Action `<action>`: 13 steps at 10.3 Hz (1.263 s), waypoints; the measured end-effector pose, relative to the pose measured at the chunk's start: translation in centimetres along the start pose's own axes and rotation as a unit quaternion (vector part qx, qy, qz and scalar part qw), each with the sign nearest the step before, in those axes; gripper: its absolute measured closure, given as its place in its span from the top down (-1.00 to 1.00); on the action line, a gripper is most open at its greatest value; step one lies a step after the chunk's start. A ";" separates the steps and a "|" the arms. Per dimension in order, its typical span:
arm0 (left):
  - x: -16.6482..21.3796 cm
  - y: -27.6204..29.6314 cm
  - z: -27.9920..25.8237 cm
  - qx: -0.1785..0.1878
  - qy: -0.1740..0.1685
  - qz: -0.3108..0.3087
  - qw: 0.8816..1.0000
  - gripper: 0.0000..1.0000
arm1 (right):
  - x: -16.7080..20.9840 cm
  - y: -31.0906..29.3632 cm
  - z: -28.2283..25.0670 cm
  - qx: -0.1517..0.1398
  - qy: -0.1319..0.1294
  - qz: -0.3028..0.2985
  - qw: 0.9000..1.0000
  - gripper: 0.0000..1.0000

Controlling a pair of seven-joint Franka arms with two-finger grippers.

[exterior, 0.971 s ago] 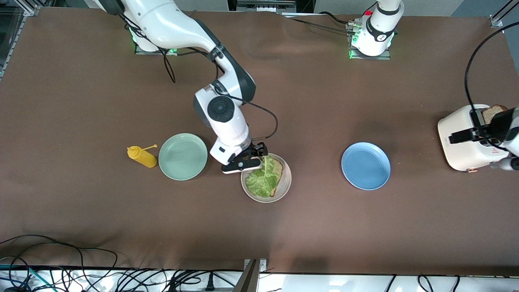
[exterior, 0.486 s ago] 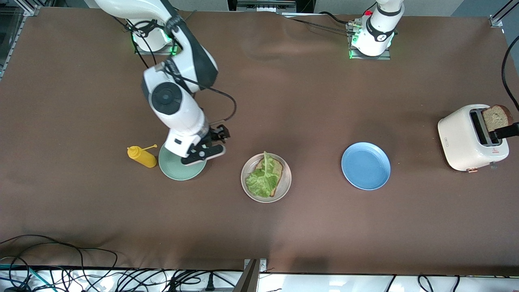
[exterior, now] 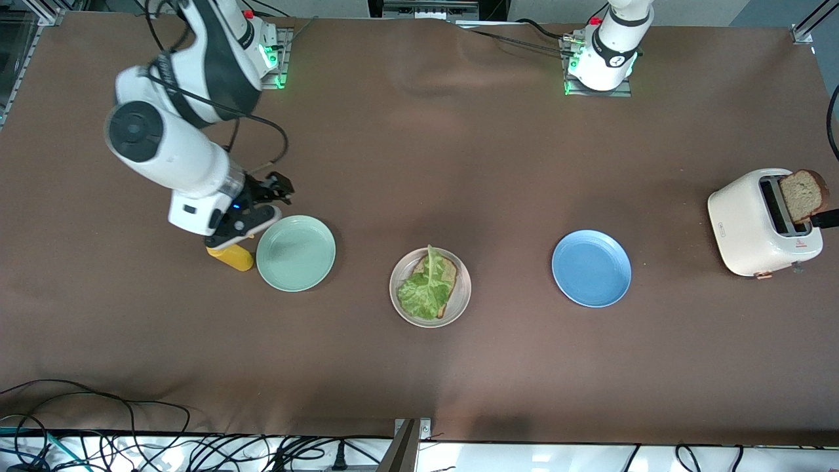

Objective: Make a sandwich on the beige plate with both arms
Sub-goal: 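Move the right gripper back toward the yellow squeeze bottle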

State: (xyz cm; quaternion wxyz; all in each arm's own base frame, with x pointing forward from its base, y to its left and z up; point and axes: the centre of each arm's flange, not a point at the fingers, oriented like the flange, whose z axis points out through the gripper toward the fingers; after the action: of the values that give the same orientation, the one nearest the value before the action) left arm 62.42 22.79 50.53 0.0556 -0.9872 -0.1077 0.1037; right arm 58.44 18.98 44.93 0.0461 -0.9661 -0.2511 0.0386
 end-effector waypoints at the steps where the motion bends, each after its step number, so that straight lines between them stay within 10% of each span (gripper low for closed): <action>1: 0.2 -1.4 0.7 -0.004 -0.002 0.010 1.000 0.98 | -1.4 1.9 -1.2 0.002 0.000 -0.026 1.000 1.00; 9: -1.0 -10.8 5.0 -0.029 -0.028 0.062 0.997 0.91 | -8.4 13.5 -2.8 0.011 0.010 -0.286 0.958 1.00; 13: -0.9 -11.7 9.9 -0.048 -0.068 0.059 0.995 0.94 | -11.1 20.2 2.8 0.108 0.061 -0.357 0.926 1.00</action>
State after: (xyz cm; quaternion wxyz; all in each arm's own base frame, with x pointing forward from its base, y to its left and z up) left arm 57.10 34.81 42.60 -0.0060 -0.9840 -0.0577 0.1685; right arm 58.19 -3.81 40.50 0.1765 -0.8020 -0.5704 -0.0125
